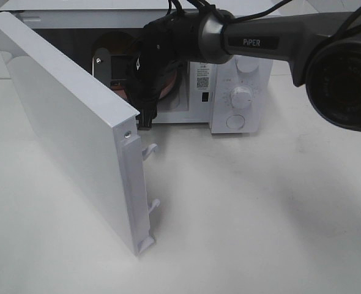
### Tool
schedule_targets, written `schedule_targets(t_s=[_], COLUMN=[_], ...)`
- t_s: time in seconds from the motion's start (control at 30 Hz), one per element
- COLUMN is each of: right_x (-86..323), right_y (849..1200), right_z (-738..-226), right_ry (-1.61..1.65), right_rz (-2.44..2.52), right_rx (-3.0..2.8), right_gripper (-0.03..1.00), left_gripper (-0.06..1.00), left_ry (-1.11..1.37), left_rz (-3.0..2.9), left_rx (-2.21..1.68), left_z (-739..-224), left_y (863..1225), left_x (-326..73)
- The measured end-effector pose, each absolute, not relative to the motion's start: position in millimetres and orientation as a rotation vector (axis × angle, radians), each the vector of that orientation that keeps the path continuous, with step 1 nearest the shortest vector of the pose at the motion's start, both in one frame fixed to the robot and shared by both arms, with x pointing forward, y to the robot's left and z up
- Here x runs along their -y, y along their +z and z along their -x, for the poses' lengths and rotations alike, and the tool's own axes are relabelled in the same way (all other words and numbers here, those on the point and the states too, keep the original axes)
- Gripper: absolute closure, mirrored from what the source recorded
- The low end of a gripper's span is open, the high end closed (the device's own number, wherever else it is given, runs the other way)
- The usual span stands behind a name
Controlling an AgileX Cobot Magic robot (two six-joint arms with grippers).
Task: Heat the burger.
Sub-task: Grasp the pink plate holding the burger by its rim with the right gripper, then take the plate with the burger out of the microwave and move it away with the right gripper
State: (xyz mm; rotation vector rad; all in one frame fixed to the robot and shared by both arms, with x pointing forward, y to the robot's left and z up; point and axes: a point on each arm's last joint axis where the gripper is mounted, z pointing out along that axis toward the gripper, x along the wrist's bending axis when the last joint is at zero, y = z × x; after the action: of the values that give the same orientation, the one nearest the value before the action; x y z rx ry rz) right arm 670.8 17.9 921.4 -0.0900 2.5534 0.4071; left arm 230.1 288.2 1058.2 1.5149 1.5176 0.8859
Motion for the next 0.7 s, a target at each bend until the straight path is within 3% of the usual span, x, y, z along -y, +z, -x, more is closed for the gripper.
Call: schedule_targets(t_s=[0.1, 0.13, 0.17, 0.2, 0.23, 0.27, 0.3, 0.33, 0.7], right_x=[-18.0, -18.2, -18.2, -18.1, -18.1, -18.1, -18.2, -18.2, -17.4], right_y=[921.7, 922.1, 922.1, 921.9, 920.1, 920.1, 919.7, 917.4, 916.5], right_z=[-670.9, -671.1, -671.1, -670.8, -670.6, -670.6, -670.7, -670.6, -669.9], right_ry=[0.405, 0.405, 0.405, 0.405, 0.402, 0.402, 0.401, 0.396, 0.388], right_rz=[0.1, 0.106, 0.106, 0.105, 0.106, 0.106, 0.112, 0.121, 0.12], right_rx=[-2.551, -2.548, -2.548, -2.552, -2.557, -2.557, -2.557, -2.562, -2.579], right_gripper=[0.35, 0.49, 0.49, 0.63, 0.71, 0.71, 0.84, 0.89, 0.9], left_gripper=[-0.04, -0.04, -0.04, -0.04, -0.04, -0.04, -0.04, -0.04, -0.04], left_ry=[0.886, 0.886, 0.886, 0.886, 0.886, 0.886, 0.886, 0.886, 0.886], left_rz=[-1.515, -1.515, -1.515, -1.515, -1.515, -1.515, -1.515, -1.515, -1.515], left_rx=[-1.518, -1.518, -1.518, -1.518, -1.518, -1.518, -1.518, -1.518, -1.518], left_z=[-230.1, -230.1, -230.1, -230.1, -230.1, -230.1, -230.1, -230.1, -230.1], left_y=[1058.2, 1058.2, 1058.2, 1058.2, 1058.2, 1058.2, 1058.2, 1058.2, 1058.2], left_x=[-288.2, -288.2, -288.2, -288.2, -288.2, -288.2, -288.2, -288.2, -288.2])
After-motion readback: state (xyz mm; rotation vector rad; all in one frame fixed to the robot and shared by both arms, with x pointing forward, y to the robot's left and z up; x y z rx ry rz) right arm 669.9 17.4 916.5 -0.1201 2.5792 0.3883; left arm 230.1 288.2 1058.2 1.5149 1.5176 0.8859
